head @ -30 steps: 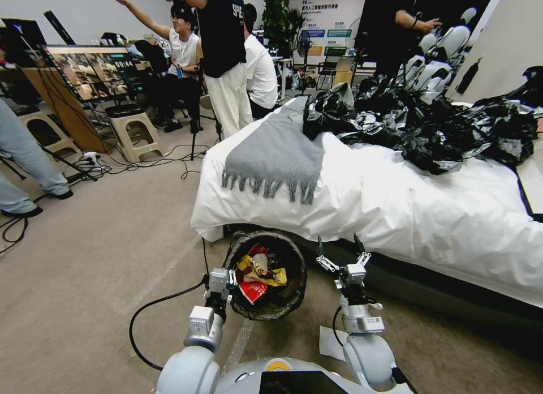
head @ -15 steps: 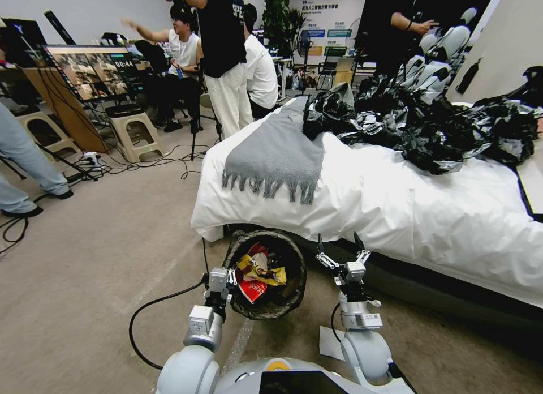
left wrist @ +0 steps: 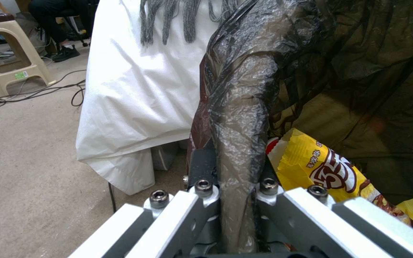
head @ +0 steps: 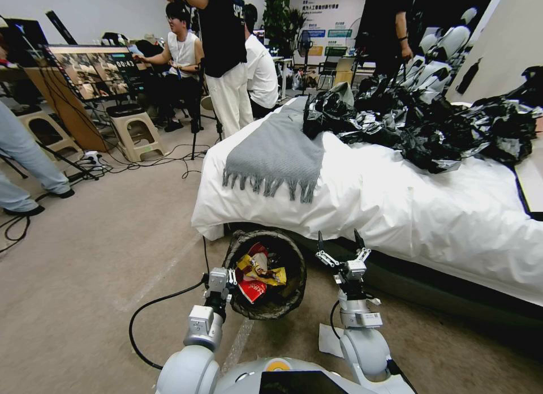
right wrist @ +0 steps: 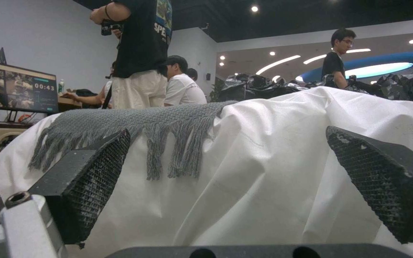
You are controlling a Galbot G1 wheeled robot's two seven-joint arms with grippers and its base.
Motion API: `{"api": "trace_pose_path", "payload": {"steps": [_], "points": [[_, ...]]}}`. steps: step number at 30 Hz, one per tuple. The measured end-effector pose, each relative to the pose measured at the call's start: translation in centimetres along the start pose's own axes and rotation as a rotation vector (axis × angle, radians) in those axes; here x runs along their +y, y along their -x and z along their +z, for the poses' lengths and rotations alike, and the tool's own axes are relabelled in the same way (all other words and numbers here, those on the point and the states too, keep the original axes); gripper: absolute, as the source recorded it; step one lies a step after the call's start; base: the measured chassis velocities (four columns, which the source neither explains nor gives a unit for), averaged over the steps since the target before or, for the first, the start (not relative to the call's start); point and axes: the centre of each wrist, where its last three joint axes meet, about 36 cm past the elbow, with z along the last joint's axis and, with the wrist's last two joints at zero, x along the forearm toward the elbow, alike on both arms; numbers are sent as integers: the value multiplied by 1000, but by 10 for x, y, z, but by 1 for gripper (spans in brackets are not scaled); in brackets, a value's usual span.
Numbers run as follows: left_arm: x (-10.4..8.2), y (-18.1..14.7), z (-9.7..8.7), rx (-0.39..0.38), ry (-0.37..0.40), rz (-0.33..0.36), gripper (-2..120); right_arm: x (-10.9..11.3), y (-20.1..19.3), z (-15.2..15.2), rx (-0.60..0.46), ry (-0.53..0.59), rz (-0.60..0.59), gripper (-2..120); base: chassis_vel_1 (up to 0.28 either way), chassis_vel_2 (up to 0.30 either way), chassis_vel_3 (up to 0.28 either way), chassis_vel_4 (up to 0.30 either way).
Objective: Pick up the trash bin, then pick up the garbage from the floor and place it into the trash bin.
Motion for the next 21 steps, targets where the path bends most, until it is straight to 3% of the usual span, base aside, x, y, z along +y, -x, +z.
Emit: {"api": "trace_pose_path", "payload": {"steps": [13, 16, 17, 21], "points": [[0, 0, 0, 0, 1, -1, 0, -2, -3, 3, 16, -7, -7, 100, 0, 0, 0, 0], [0, 0, -1, -3, 1, -1, 0, 0, -21, 6, 159, 1, 9, 100, 0, 0, 0, 0], [0, 0, -1, -3, 1, -1, 0, 0, -21, 6, 159, 1, 9, 100, 0, 0, 0, 0], [1, 1, -1, -7, 0, -1, 0, 4, -42, 5, 377, 26, 63, 100, 0, 0, 0, 0]]}}
